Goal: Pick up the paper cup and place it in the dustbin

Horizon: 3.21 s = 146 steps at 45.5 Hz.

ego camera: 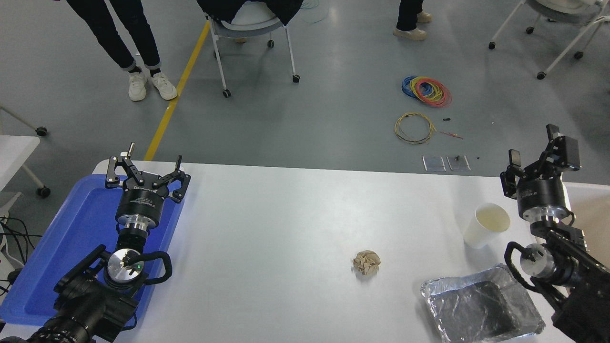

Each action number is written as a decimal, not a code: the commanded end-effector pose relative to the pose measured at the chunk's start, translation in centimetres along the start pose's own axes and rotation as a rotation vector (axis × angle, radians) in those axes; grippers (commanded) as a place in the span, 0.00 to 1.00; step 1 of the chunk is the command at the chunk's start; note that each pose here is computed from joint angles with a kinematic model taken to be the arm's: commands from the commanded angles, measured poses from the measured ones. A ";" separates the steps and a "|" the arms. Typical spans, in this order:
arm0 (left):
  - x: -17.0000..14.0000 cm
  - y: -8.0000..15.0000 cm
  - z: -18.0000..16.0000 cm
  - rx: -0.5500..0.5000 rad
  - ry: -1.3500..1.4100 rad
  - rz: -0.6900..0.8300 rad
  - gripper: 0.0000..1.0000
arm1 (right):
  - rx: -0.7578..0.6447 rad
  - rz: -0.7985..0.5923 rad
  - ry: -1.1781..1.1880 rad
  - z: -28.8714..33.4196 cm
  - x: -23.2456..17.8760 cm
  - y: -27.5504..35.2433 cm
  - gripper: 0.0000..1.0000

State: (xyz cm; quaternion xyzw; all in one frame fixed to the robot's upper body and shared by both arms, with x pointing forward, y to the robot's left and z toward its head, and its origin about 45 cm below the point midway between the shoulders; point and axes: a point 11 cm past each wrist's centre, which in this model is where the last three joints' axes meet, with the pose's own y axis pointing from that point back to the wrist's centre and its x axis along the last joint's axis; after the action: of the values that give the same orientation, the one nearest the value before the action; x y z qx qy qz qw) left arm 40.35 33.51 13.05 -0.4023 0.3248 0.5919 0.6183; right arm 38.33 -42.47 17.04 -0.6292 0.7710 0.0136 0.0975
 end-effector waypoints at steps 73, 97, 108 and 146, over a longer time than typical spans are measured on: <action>0.0 0.0 0.0 0.001 0.000 0.000 1.00 | -0.948 -0.957 1.341 -18.1 -1.4 -5.1 1.00; 0.0 0.0 0.0 0.001 0.000 0.000 1.00 | -0.949 -1.165 1.400 -17.4 -9.9 -4.5 1.00; 0.0 0.0 0.0 0.001 0.000 0.000 1.00 | -0.954 -1.224 1.366 -19.3 -12.3 -3.2 1.00; 0.0 0.0 -0.1 0.002 0.001 -0.001 1.00 | -0.988 -1.281 1.347 -18.1 -13.0 -1.8 1.00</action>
State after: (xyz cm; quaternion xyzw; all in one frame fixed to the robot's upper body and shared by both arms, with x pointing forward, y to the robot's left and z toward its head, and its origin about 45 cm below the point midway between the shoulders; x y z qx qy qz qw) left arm 40.35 33.51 13.05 -0.4020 0.3251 0.5916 0.6187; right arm 40.37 -32.25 38.13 -0.7695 0.1020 -0.0917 -0.6237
